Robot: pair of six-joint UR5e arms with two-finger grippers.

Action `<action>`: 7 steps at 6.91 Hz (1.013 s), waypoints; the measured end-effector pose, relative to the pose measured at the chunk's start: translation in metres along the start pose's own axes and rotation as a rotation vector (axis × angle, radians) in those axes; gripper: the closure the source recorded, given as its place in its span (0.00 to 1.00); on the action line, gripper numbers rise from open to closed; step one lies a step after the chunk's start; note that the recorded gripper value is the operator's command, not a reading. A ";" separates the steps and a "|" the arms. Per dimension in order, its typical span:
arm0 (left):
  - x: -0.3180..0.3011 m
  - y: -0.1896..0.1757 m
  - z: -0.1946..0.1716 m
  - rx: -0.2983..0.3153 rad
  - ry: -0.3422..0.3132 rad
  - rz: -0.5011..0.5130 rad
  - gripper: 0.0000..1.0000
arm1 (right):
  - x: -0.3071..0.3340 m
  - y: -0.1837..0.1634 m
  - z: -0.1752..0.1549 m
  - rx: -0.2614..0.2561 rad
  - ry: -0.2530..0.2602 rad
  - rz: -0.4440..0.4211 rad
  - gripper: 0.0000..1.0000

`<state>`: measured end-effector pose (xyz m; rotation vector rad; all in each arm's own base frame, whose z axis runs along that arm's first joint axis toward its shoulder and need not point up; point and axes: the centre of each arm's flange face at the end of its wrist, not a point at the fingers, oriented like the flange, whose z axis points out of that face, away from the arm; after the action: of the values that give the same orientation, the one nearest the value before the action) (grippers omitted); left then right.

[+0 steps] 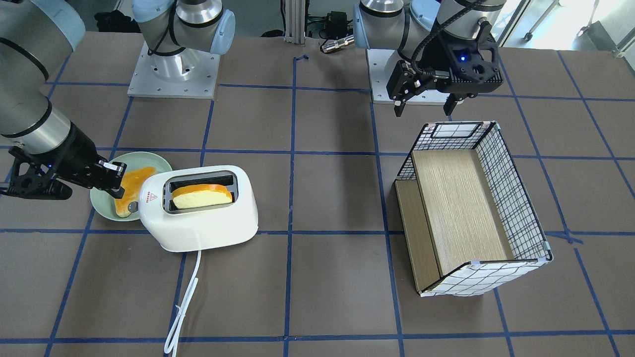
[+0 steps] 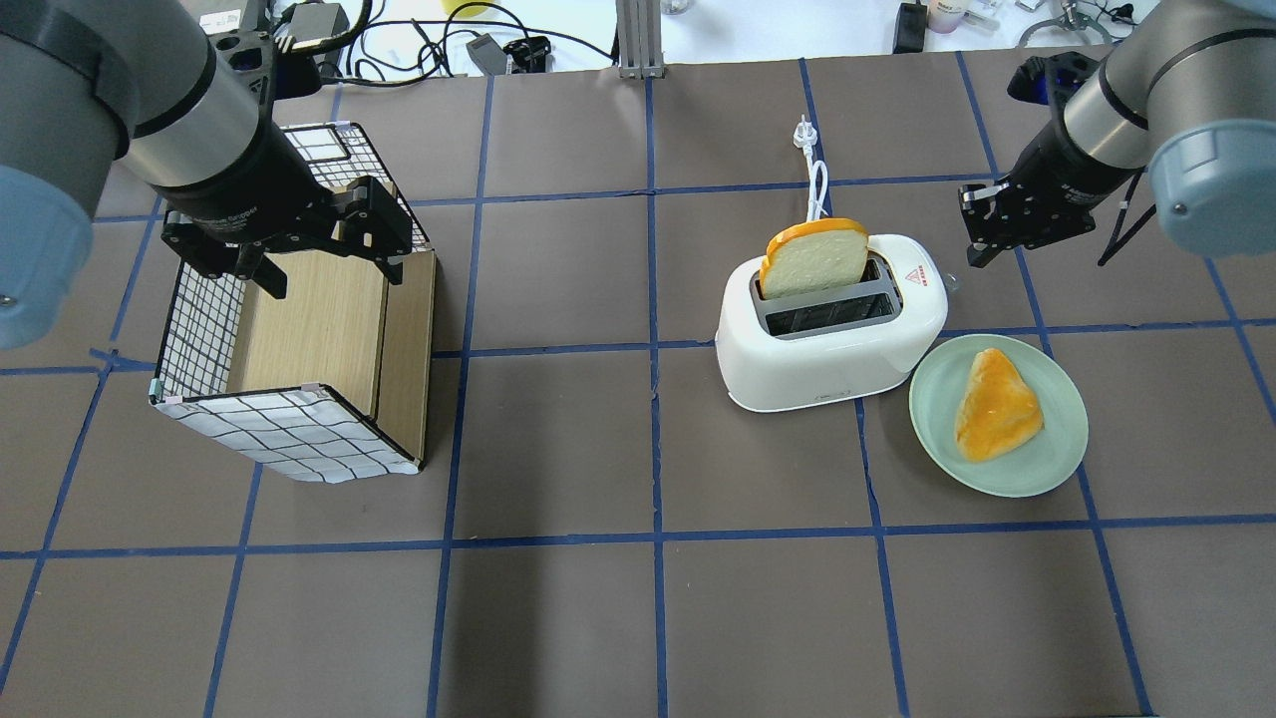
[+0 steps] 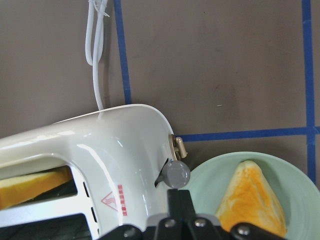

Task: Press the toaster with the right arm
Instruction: 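Move the right gripper farther out and down beside the toaster's side lever, then push the toaster's side lever down with the right gripper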

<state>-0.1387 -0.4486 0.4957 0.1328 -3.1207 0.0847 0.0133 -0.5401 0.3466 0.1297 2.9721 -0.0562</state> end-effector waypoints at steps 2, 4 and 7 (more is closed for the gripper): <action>0.000 0.000 0.000 0.000 0.000 0.000 0.00 | 0.001 0.005 0.020 0.005 -0.016 -0.001 1.00; 0.000 0.000 0.000 0.000 0.001 0.000 0.00 | 0.009 0.005 0.030 -0.008 -0.022 0.014 1.00; 0.000 0.000 0.000 0.000 0.001 0.000 0.00 | 0.015 0.005 0.033 -0.012 -0.037 0.029 1.00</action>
<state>-0.1387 -0.4486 0.4957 0.1328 -3.1202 0.0846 0.0043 -0.5358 0.3116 0.1681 2.9321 -0.0365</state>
